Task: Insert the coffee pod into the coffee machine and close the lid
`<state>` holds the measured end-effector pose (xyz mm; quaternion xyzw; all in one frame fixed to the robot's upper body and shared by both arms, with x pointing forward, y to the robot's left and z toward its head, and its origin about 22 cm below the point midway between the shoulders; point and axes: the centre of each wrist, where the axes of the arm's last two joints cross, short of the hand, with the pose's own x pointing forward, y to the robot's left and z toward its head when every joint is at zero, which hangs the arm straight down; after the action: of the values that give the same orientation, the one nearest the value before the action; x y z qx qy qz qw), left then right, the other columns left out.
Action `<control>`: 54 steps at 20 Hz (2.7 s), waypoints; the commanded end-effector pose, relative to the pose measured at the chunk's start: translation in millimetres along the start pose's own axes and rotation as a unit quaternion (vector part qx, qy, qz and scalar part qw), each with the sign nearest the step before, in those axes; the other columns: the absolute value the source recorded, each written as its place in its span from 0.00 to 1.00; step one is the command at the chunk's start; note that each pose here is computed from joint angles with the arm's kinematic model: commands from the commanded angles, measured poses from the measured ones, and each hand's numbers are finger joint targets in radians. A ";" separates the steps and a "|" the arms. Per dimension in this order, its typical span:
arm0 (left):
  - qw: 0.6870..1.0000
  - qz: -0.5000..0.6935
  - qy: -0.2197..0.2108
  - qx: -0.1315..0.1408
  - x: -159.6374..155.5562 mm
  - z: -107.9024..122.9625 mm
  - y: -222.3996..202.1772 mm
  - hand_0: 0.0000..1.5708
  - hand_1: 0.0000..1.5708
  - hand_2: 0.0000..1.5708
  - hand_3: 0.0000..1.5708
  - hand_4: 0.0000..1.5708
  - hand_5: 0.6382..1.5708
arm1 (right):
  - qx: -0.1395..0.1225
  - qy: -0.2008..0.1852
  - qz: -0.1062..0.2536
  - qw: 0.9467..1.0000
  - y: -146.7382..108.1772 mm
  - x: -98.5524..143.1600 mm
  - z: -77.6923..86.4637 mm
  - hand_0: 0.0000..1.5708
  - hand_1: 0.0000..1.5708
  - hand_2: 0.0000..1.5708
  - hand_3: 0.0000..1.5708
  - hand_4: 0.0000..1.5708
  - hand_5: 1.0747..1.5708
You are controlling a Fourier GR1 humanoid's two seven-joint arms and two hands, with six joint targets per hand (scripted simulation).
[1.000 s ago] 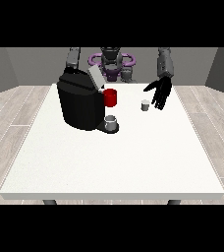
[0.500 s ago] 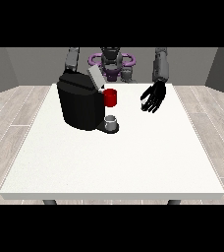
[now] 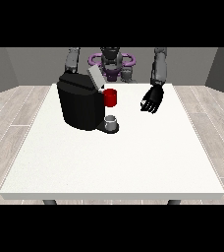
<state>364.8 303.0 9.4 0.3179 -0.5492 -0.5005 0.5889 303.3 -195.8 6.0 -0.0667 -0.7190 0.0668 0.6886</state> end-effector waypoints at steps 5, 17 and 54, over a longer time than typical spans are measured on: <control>0.997 -0.050 0.004 -0.052 -11.8 -6.9 14.3 0.48 0.48 0.62 0.54 0.25 1.00 | -0.017 0.018 -0.016 1.000 -4.9 -4.8 -7.3 0.00 0.00 0.00 0.00 0.00 1.00; 0.996 0.048 -0.063 -0.033 20.9 -23.9 1.4 0.92 0.92 0.91 0.87 0.33 1.00 | -0.028 0.067 0.042 0.996 -25.2 -29.5 5.2 0.00 0.00 0.00 0.00 0.00 1.00; 0.990 0.059 -0.120 0.054 147.8 -48.8 247.6 0.78 0.78 0.82 0.78 0.30 1.00 | -0.030 -0.027 0.022 0.999 -20.1 23.6 -37.0 0.00 0.00 0.00 0.00 0.00 1.00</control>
<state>456.6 240.4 248.3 0.2499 -0.6410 -0.4706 0.5525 330.9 -202.9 28.5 -0.1015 -0.7303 0.0613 0.6728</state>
